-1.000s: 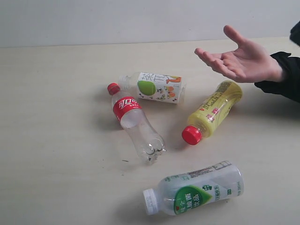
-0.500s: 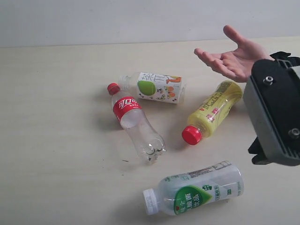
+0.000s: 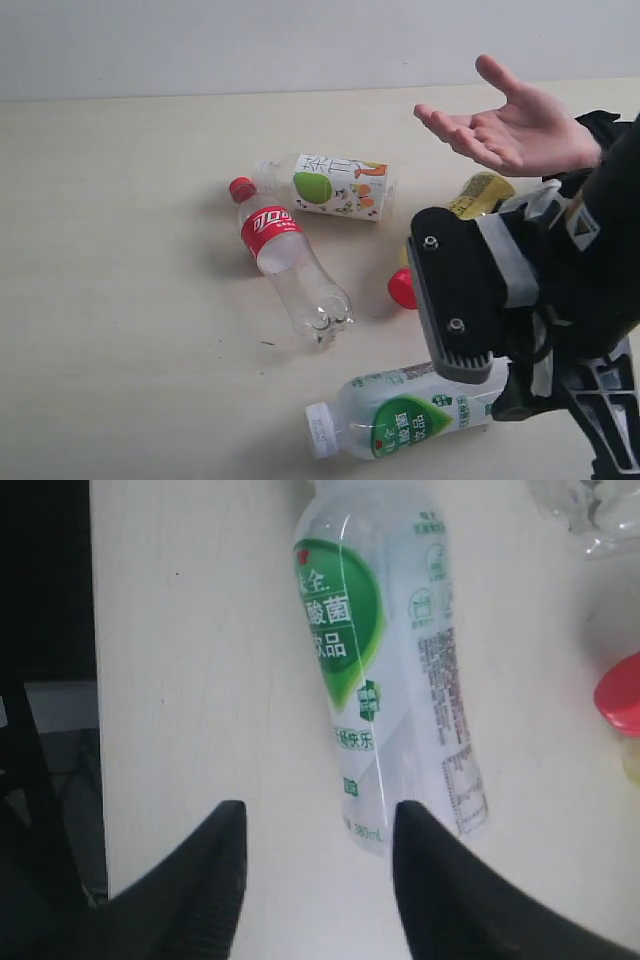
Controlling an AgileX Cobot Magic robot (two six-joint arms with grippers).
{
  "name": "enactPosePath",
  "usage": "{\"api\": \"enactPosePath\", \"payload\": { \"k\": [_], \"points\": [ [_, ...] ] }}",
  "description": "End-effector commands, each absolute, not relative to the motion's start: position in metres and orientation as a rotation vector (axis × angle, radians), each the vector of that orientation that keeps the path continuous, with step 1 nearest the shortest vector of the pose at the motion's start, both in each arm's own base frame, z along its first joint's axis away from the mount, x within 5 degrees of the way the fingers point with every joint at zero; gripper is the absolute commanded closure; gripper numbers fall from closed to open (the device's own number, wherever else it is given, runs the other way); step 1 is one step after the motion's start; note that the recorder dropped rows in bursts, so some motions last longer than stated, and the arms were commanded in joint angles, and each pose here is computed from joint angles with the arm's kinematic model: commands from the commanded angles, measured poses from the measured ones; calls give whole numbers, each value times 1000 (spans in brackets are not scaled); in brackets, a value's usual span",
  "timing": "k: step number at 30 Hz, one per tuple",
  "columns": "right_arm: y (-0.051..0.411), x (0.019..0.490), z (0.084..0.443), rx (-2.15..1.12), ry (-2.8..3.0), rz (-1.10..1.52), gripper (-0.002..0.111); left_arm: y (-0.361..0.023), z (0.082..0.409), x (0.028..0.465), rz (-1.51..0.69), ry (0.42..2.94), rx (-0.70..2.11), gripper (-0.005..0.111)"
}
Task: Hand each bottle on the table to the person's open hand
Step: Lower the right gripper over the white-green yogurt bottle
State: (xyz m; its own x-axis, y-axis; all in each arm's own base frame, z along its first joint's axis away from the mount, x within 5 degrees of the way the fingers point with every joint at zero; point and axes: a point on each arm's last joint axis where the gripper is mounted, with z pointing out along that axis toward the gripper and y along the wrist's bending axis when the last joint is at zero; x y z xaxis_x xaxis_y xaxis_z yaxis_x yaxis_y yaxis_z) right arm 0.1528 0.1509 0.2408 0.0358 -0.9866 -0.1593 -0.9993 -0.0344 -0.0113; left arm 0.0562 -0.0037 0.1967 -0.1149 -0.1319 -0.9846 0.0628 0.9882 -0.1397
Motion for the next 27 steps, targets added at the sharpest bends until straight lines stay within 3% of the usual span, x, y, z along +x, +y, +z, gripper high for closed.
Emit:
{"api": "enactPosePath", "payload": {
  "k": [1,4,27],
  "points": [
    [156,159,229,-2119,2160,151,48,-4,196,56,-174,1670,-49,107],
    [158,161,226,-2120,2165,150,41,-4,196,56,-174,1670,-49,107],
    [173,180,189,-2127,2212,138,26,-4,196,56,-174,1670,-49,107]
  ]
}}
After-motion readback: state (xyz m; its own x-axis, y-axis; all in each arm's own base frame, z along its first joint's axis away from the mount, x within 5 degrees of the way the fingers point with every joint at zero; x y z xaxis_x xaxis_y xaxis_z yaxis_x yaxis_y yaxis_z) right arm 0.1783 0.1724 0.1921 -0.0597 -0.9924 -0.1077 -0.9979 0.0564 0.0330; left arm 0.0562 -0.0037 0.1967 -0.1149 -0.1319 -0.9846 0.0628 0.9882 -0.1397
